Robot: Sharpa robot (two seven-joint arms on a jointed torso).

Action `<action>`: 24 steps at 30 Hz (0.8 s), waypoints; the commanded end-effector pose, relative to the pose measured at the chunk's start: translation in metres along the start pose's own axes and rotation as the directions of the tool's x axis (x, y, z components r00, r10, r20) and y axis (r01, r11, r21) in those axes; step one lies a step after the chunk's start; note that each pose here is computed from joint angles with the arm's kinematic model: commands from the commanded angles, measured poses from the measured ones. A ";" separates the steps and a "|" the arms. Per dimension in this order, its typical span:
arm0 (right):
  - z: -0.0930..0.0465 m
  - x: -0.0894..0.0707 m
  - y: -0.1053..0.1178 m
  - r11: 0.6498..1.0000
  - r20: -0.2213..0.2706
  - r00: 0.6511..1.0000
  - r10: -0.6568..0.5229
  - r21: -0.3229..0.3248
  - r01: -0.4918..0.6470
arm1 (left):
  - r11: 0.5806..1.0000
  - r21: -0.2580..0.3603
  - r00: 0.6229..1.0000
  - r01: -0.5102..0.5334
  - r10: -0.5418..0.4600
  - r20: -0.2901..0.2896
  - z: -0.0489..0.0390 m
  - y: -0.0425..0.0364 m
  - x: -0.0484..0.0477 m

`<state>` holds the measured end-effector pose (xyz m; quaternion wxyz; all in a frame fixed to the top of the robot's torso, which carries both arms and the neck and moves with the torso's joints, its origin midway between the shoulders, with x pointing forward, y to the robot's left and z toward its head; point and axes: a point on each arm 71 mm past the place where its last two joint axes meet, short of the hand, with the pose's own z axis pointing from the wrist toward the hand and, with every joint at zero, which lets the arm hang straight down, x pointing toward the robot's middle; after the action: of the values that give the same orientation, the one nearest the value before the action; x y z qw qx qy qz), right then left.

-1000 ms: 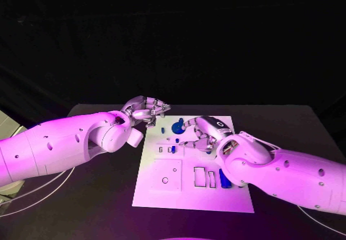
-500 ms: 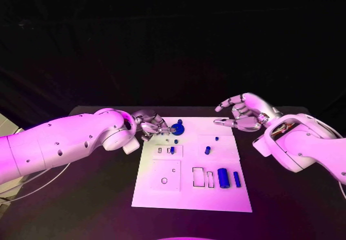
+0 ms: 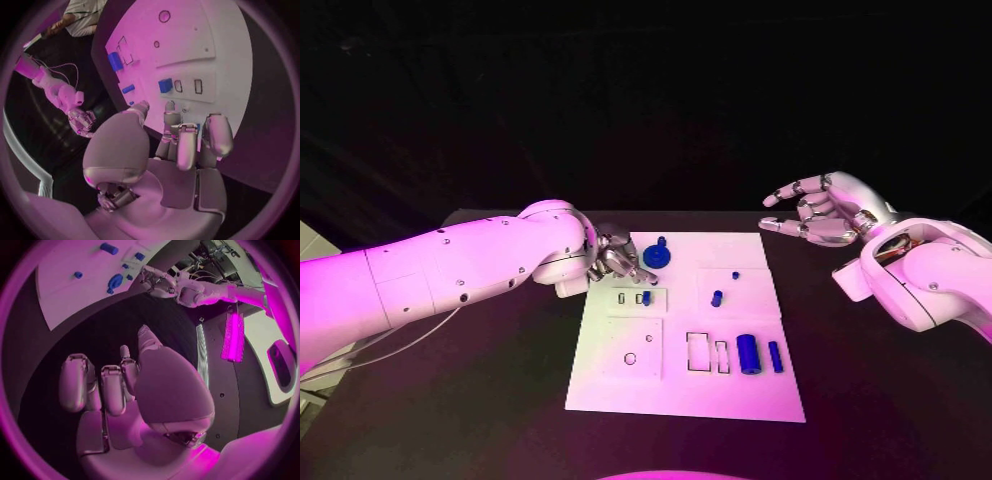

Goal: Assemble the parts on the task board

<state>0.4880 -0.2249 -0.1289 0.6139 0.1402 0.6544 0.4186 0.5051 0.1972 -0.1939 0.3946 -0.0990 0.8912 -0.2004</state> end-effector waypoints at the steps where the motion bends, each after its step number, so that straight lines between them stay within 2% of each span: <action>1: 0.001 0.000 0.000 1.000 -0.007 1.000 0.020 -0.003 -0.020 | 0.994 -0.060 0.996 -0.087 0.085 -0.039 0.0017 -0.0005 0.0021; 7: 0.002 -0.002 -0.002 1.000 -0.003 1.000 0.015 0.009 -0.015 | 0.992 -0.065 0.992 -0.111 0.107 -0.069 0.0059 -0.0061 0.0067; 24: 0.005 0.000 -0.002 1.000 -0.012 1.000 -0.025 -0.002 0.025 | 0.989 -0.067 0.984 -0.135 0.126 -0.128 0.0138 -0.0122 0.0160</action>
<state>0.4933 -0.2265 -0.1300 0.6142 0.1463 0.6560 0.4135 0.5061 0.1793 -0.2073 0.3596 -0.0520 0.9198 -0.1481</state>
